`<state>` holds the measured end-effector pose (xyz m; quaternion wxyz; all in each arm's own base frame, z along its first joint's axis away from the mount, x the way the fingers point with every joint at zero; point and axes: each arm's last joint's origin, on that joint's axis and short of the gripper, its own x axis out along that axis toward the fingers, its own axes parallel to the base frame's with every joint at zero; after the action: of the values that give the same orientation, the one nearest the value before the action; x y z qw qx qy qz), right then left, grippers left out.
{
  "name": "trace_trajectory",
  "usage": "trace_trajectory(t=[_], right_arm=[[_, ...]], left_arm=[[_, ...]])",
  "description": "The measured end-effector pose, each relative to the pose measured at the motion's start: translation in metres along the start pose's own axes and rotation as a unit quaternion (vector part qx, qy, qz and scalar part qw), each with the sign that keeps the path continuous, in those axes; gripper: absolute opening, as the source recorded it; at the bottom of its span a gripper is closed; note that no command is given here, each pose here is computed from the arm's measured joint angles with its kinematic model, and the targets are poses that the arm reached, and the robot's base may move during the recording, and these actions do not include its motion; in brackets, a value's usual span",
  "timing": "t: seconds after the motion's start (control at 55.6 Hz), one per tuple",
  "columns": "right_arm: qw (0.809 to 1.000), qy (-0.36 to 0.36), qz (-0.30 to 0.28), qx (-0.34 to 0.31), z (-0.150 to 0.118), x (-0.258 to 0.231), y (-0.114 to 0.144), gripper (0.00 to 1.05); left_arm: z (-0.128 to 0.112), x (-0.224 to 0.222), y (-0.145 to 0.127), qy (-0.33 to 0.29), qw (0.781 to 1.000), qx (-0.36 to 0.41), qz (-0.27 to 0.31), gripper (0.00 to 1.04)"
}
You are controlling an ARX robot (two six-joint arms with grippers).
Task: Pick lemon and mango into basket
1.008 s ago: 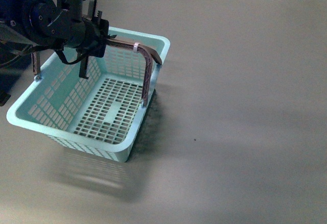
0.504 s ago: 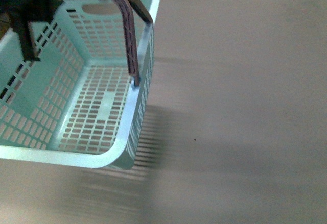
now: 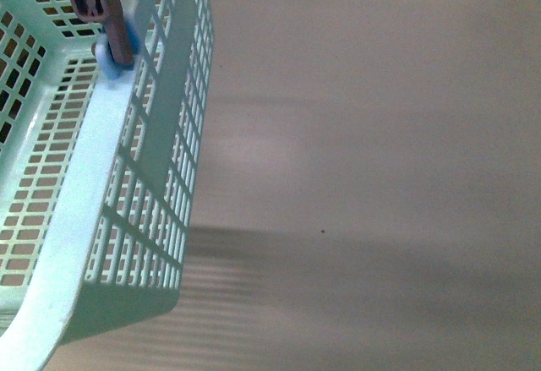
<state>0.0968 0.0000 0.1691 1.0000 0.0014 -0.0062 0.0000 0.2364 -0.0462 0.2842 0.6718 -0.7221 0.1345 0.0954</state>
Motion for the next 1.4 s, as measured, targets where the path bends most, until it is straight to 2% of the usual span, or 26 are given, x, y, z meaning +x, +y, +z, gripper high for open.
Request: trace_trajectory(t=[1.404], right_arm=[[1.000, 0.000, 0.000, 0.000, 0.0000, 0.0000, 0.0000, 0.96]], left_arm=[[-0.0007, -0.0052, -0.0004, 0.000, 1.000, 0.000, -0.006, 0.05]])
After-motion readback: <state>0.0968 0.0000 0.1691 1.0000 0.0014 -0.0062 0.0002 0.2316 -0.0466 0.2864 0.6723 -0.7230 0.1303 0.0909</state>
